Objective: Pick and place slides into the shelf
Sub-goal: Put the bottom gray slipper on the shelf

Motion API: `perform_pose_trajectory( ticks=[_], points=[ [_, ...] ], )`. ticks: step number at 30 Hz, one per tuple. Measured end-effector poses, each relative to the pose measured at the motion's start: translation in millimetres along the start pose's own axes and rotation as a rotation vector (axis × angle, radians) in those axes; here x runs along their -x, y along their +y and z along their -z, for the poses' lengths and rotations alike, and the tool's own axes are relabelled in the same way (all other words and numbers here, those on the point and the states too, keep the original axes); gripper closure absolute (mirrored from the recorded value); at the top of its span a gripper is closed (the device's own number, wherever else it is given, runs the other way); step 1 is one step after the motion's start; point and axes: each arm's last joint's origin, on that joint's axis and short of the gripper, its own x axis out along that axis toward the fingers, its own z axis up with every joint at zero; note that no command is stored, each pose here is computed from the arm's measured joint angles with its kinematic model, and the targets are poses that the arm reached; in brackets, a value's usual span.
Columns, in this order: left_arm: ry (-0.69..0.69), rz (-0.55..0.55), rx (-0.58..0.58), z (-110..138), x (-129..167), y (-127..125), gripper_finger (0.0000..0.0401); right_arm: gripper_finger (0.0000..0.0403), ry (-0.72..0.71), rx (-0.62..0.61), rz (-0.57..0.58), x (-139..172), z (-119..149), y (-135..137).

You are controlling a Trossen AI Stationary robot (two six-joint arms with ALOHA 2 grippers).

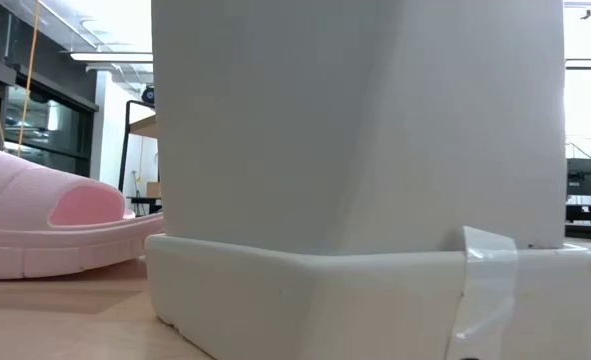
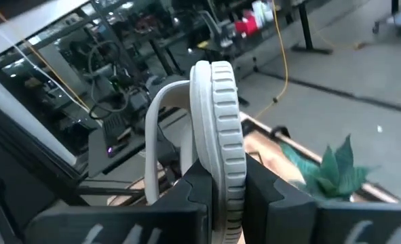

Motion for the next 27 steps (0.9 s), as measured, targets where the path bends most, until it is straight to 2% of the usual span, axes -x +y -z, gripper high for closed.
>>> perform_pose_trajectory(
  ticks=[6,14,19,27],
  points=[
    [0.010,-0.004,-0.004,1,0,0,0.0400,0.0379,-0.017,0.018,-0.012,0,-2,1],
    [0.011,-0.003,-0.004,1,0,0,0.0400,0.0379,-0.072,-0.042,-0.041,-2,-8,5],
    [0.011,-0.003,-0.004,1,0,0,0.0400,0.0379,-0.128,0.038,-0.125,-15,-16,14],
    [0.011,-0.003,-0.003,1,0,1,0.0400,0.0379,0.002,0.064,-0.193,-55,-16,4]
  ],
)
